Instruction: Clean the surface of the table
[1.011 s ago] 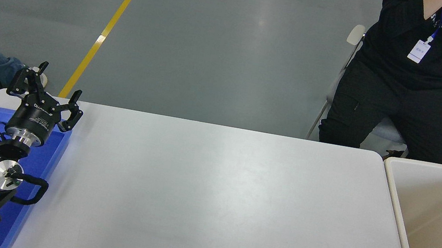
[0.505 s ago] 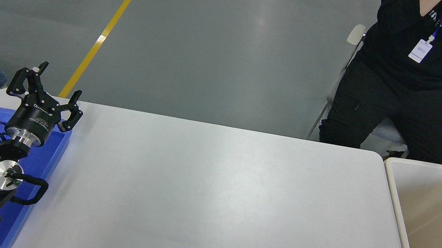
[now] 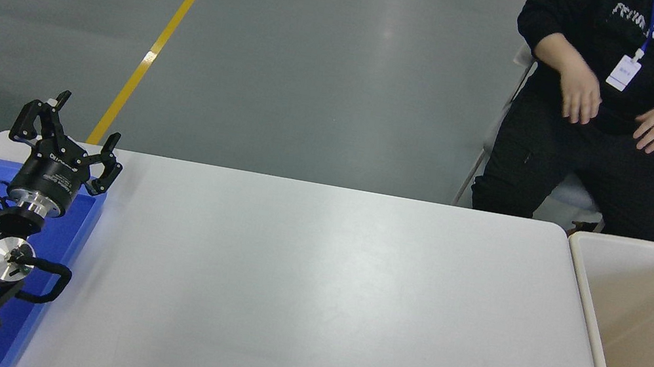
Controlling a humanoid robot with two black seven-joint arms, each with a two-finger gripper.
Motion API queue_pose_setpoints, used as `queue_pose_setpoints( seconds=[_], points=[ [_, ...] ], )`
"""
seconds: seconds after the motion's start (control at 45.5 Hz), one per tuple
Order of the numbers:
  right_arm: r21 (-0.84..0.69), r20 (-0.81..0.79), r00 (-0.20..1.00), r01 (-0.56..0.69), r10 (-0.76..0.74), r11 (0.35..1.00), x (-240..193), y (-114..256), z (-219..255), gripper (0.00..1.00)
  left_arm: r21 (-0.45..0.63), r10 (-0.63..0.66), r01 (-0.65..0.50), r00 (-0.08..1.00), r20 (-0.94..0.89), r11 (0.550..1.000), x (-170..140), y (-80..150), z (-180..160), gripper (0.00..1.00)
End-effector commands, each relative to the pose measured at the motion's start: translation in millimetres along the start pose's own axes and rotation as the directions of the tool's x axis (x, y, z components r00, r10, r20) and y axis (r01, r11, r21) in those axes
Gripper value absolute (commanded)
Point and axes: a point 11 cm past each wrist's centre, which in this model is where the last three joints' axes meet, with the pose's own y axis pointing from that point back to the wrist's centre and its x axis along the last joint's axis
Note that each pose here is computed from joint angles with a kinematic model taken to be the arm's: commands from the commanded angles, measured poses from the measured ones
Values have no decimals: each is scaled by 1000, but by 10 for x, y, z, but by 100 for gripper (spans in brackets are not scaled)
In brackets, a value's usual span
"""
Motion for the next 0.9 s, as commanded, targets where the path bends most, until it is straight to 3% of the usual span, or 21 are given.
queue_pose_setpoints(
  seconds=[0.0,0.352,0.659,0.879],
  points=[
    [206,213,967,96,-141,974,-493,-20,-600,98,0,0,0,1000,0,1000,1,0,1,100],
    [54,272,952,128,-138,990,-624,339,455,98,0,0,0,1000,0,1000,1,0,1,100],
    [-87,337,937,125,-89,988,-738,878,1416,98,0,0,0,1000,0,1000,1,0,1,100],
    [-140,362,931,96,-40,986,-775,1161,1795,98,0,0,0,1000,-1,1000,-3,0,-6,100]
  ],
)
